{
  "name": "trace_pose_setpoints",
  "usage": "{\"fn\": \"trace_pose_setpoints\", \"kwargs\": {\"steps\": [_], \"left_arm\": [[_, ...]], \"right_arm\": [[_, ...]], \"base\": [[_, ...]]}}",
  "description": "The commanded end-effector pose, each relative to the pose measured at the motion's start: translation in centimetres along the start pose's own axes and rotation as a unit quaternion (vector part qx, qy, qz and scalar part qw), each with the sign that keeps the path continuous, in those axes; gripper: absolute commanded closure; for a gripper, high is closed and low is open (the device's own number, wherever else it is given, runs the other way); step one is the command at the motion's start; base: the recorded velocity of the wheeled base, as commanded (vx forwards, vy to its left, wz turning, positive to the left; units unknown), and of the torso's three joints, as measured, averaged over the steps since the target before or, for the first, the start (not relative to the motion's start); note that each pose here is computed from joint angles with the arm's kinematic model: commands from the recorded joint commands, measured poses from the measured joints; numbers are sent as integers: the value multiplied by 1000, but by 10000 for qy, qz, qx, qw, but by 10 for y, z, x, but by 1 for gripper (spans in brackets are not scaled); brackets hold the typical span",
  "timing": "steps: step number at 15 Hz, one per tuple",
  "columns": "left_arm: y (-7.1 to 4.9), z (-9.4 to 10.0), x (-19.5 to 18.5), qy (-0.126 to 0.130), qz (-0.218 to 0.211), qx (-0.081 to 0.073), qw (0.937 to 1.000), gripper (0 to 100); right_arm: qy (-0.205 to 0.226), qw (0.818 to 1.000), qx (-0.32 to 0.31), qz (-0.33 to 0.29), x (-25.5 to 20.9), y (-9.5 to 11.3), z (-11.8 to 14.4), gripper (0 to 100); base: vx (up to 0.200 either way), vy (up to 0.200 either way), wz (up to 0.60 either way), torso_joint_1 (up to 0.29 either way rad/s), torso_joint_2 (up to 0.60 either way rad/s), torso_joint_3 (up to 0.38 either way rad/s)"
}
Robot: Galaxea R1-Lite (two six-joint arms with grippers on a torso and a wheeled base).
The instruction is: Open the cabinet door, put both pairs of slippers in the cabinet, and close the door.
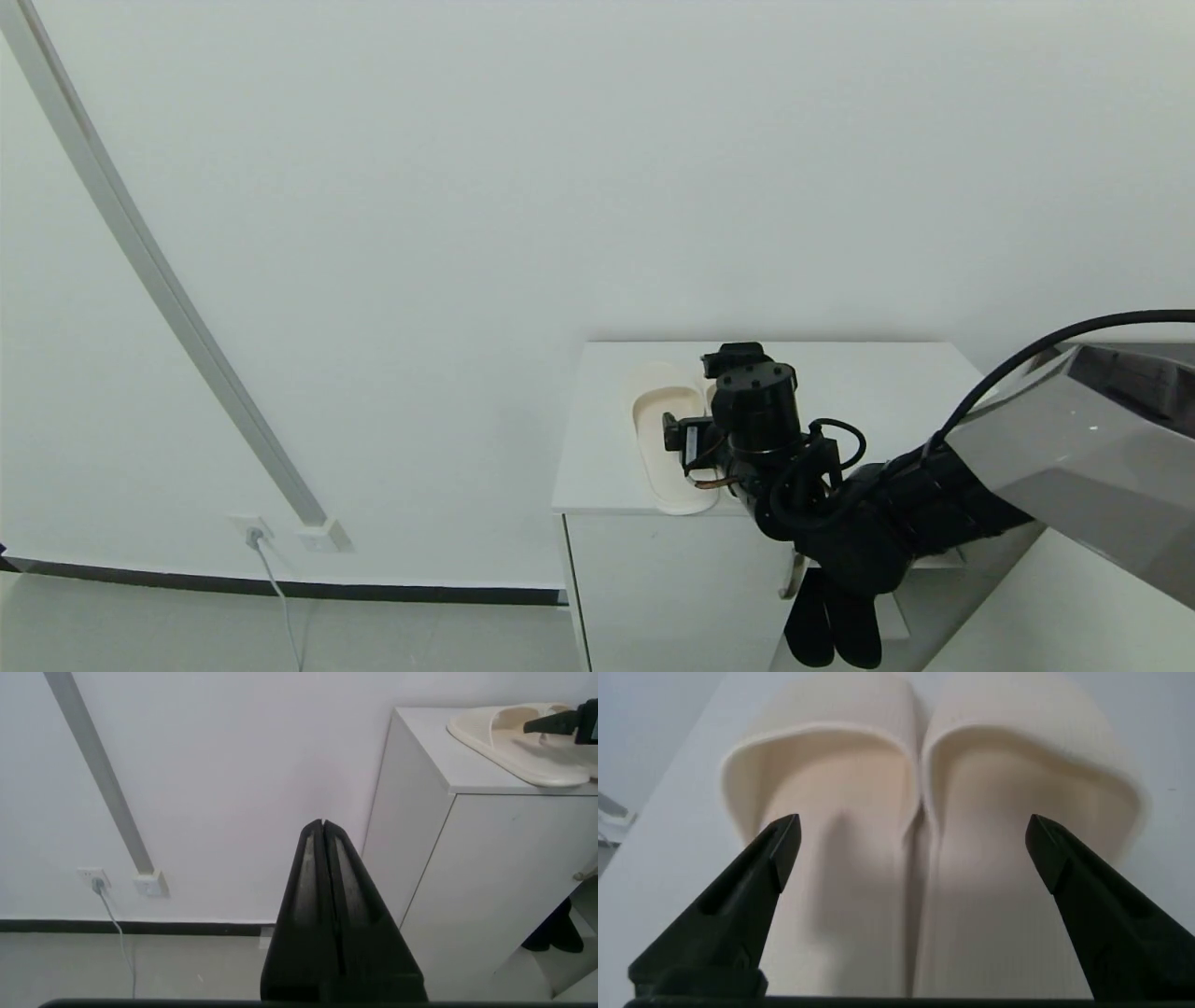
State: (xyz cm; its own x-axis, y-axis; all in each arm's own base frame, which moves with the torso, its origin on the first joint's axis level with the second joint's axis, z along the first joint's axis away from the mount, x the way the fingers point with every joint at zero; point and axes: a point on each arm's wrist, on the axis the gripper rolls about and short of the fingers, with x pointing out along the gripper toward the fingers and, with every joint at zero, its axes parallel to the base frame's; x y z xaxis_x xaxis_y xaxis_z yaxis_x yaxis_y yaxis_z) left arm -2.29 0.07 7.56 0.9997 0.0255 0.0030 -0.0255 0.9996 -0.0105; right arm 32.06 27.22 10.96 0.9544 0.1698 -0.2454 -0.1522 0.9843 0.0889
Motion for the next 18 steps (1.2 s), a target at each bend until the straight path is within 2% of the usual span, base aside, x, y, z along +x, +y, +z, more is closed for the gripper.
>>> {"fn": "trace_pose_setpoints", "kwargs": {"steps": [1, 11, 12, 18], "left_arm": [[0, 0, 0, 0, 3, -2, 10000, 100], [0, 0, 0, 0, 3, -2, 10000, 100], [0, 0, 0, 0, 3, -2, 10000, 100], [0, 0, 0, 7, 3, -1, 10000, 100]], "right_arm": [[-5, 9999, -59, -82, 17, -1, -8, 0], [-351, 9993, -74, -146, 43, -1, -10, 0], [-356, 9992, -102, -138, 43, 0, -11, 100], [-429, 9990, -76, -131, 42, 0, -8, 100]], "base": [[0, 0, 0, 0, 0, 0], [0, 0, 0, 0, 0, 0], [0, 0, 0, 0, 0, 0], [0, 0, 0, 0, 0, 0]]}}
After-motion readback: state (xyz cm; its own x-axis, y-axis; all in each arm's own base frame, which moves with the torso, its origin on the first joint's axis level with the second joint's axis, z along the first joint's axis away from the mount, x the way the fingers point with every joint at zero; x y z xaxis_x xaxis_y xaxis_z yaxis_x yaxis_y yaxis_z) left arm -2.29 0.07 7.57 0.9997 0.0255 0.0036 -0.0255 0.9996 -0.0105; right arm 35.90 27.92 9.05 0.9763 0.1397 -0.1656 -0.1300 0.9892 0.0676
